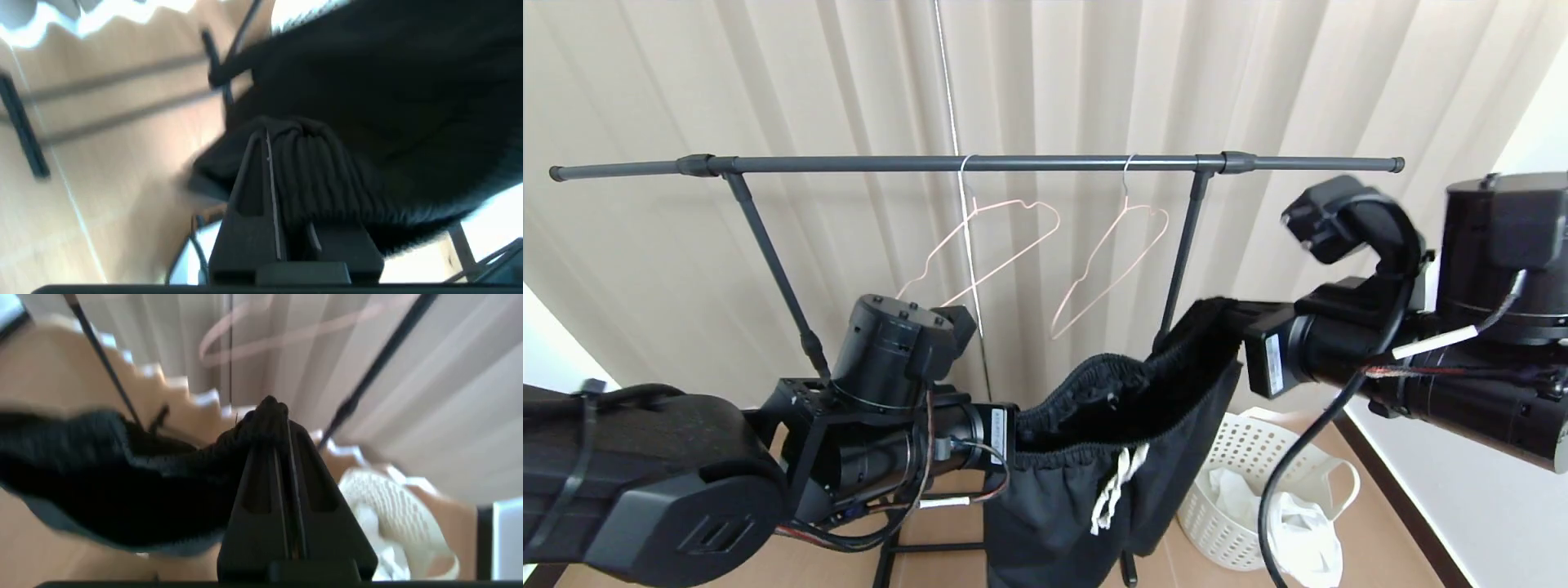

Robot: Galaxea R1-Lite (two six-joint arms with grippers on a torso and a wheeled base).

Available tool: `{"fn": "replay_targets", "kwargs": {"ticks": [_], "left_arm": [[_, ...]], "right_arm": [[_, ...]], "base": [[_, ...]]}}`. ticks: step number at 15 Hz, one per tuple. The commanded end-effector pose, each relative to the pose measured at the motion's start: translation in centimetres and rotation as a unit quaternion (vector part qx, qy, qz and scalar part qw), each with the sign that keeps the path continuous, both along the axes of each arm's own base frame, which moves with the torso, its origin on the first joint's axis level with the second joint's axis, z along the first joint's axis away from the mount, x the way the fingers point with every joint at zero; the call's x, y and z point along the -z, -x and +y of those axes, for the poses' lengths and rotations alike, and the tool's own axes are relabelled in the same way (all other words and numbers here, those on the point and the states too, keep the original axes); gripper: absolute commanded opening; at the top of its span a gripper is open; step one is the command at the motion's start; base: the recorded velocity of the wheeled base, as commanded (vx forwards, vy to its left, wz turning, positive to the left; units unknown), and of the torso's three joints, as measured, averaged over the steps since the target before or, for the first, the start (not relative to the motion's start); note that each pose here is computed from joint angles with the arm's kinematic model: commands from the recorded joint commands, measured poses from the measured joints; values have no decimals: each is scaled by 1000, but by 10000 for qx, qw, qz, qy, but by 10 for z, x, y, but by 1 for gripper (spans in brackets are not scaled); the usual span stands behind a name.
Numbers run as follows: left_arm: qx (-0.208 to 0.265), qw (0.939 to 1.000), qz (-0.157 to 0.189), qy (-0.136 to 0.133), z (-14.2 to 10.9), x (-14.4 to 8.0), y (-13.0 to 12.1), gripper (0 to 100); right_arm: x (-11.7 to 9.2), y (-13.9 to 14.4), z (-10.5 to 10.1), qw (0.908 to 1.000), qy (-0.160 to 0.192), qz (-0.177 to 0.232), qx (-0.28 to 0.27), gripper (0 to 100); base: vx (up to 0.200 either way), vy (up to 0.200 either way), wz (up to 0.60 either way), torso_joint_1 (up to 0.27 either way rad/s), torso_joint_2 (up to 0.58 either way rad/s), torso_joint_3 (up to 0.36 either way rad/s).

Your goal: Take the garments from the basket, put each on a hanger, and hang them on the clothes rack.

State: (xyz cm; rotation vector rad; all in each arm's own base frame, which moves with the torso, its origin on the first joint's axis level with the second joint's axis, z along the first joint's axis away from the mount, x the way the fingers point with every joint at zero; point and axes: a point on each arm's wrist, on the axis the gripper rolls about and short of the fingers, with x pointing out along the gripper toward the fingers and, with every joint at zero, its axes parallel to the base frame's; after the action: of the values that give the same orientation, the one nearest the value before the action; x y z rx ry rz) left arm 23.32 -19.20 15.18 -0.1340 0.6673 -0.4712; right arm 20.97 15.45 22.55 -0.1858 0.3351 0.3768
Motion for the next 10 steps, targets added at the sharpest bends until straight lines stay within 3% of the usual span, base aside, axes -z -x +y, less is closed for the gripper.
{"fn": "replay_targets", "kwargs": {"ticks": [1,4,8,10], "left_arm": [[-16,9996,-255,143,3,-33,1,0],[-108,9998,-147,-40,1,-47,-2,0],[-442,9981,6,-417,12,-45,0,0],[-598,9972,57,-446,23,-49,0,0]], "right_arm": [[7,1,-10,9992,208,338,67,0],[22,1,-11,9951,579,795,-27,0],[20,-9,-25,9951,532,782,301,0],[21,-17,-33,9943,511,786,515,0]], "base": [[0,0,0,0,0,0],[0,0,0,0,0,0],[0,0,0,0,0,0],[0,0,0,0,0,0]]}}
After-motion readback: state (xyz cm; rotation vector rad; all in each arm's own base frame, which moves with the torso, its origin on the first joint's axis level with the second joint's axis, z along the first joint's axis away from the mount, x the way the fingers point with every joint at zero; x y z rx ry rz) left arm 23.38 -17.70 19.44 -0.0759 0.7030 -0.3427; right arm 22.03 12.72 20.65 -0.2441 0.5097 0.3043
